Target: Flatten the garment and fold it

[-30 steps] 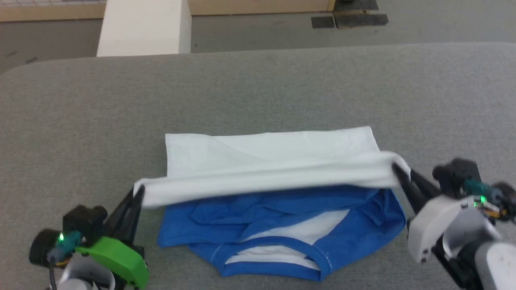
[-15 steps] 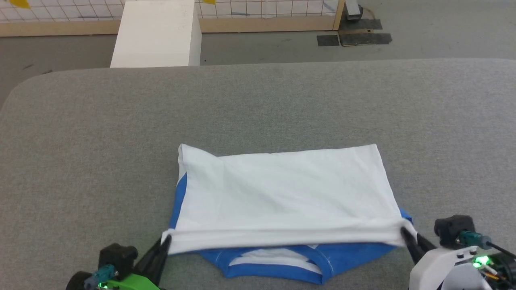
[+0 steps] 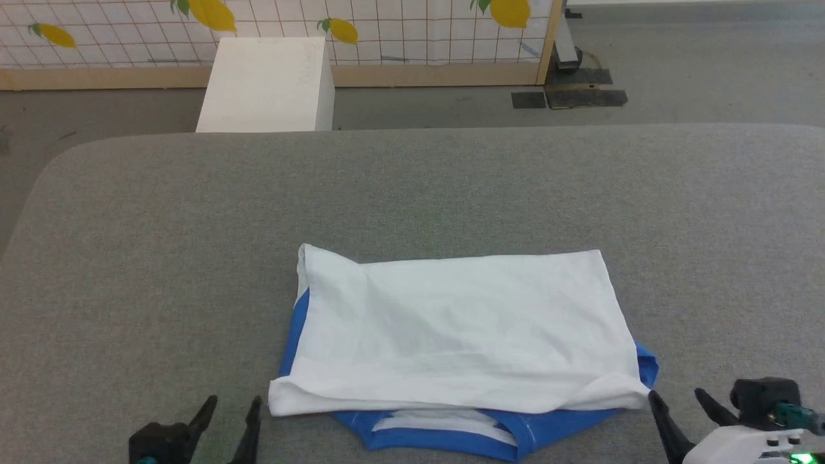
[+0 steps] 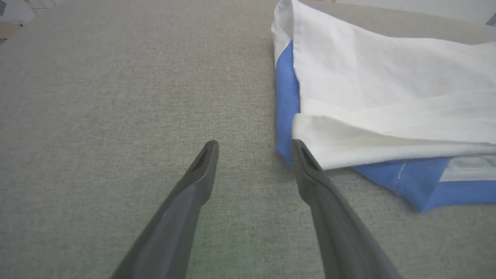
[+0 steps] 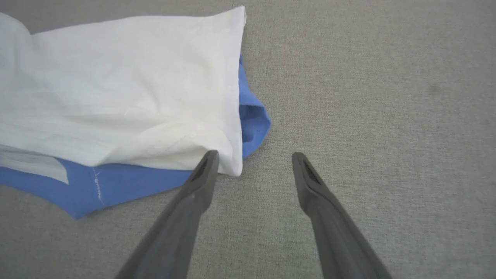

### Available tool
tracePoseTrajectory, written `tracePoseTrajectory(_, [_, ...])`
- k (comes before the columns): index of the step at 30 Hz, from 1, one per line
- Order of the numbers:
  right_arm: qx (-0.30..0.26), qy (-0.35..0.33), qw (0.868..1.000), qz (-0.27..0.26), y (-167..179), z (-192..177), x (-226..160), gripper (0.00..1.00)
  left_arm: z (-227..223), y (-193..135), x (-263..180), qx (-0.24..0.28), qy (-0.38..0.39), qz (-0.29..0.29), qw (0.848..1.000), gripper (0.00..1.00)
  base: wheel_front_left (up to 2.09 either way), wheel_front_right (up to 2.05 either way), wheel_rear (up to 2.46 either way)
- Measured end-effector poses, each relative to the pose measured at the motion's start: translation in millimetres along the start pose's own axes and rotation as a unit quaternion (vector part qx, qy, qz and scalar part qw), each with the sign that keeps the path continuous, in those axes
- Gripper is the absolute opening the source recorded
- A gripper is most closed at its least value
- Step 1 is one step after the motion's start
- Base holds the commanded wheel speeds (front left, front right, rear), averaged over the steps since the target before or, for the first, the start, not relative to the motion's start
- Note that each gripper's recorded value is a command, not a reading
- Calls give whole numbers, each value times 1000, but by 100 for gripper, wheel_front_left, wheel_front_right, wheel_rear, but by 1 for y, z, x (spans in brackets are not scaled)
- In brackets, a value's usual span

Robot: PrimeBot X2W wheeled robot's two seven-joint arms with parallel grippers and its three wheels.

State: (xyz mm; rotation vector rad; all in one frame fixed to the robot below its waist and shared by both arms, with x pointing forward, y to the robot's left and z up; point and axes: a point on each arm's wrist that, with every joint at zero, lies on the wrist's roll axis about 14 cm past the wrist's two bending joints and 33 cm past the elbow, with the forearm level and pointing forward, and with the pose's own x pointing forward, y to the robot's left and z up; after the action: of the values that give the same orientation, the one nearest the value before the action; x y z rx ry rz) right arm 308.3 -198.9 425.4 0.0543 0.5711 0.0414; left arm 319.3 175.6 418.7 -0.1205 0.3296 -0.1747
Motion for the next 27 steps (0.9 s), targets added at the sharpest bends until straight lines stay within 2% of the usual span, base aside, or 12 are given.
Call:
tracePoseTrajectory(7, [31, -85, 996, -27, -17, 34, -11, 100, 43, 19, -6, 11, -88, 46, 995, 100, 0, 0, 0])
tracePoseTrajectory(12, [56, -123, 991, -12, -12, 50, -6, 100, 85, 18, -2, 18, -159, 55, 986, 100, 0, 0, 0])
tracePoseTrajectory(20, [99, -116, 988, 14, -2, 57, 24, 100, 117, 12, 14, 12, -208, 41, 977, 100, 0, 0, 0])
tracePoseTrajectory(27, [123, -68, 990, 21, 3, 45, 55, 100, 120, 16, 28, 1, -213, 46, 976, 100, 0, 0, 0])
